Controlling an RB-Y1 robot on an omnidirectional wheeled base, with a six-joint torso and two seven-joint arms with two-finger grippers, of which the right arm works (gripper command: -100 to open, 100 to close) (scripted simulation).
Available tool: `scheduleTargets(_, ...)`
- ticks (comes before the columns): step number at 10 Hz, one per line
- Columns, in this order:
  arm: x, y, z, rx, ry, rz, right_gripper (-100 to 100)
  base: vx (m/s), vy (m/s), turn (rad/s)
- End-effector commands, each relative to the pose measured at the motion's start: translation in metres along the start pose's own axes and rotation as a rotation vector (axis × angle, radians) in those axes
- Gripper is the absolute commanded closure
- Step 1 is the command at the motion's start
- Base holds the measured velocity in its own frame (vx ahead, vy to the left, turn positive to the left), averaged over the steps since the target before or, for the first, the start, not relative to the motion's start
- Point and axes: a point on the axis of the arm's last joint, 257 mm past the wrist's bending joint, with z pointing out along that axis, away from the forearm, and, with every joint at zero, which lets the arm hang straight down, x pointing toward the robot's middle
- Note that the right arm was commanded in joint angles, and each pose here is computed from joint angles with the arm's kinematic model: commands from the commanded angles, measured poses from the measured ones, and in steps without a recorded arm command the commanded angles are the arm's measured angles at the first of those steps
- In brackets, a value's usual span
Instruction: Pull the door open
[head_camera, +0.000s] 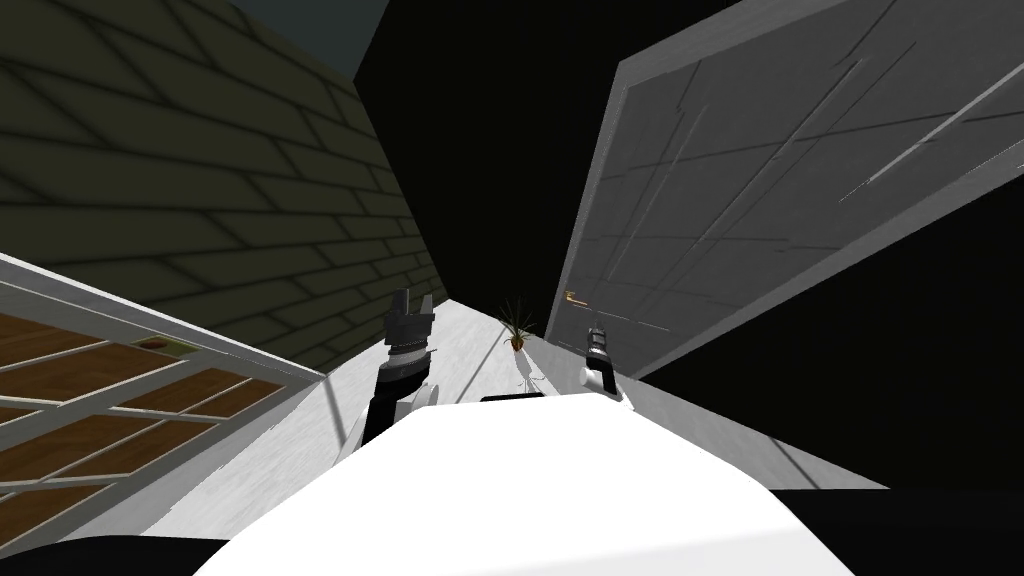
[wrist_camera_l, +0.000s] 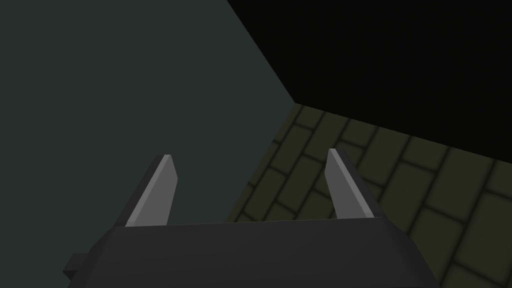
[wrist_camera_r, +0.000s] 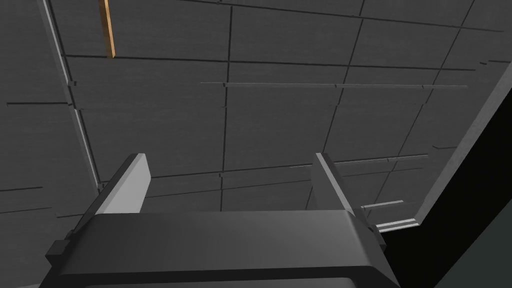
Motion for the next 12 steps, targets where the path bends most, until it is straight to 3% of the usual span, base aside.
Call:
scheduleTargets(1, -0.004, -0.010, -0.0014, 0.018, -0.017, 0.004, -100, 0.077, -0.047, 0.082)
scheduleTargets(12, -0.017, -0.071, -0.0185, 0.132, -0.118, 0.046, -100, 0.080, -0.053, 0.082)
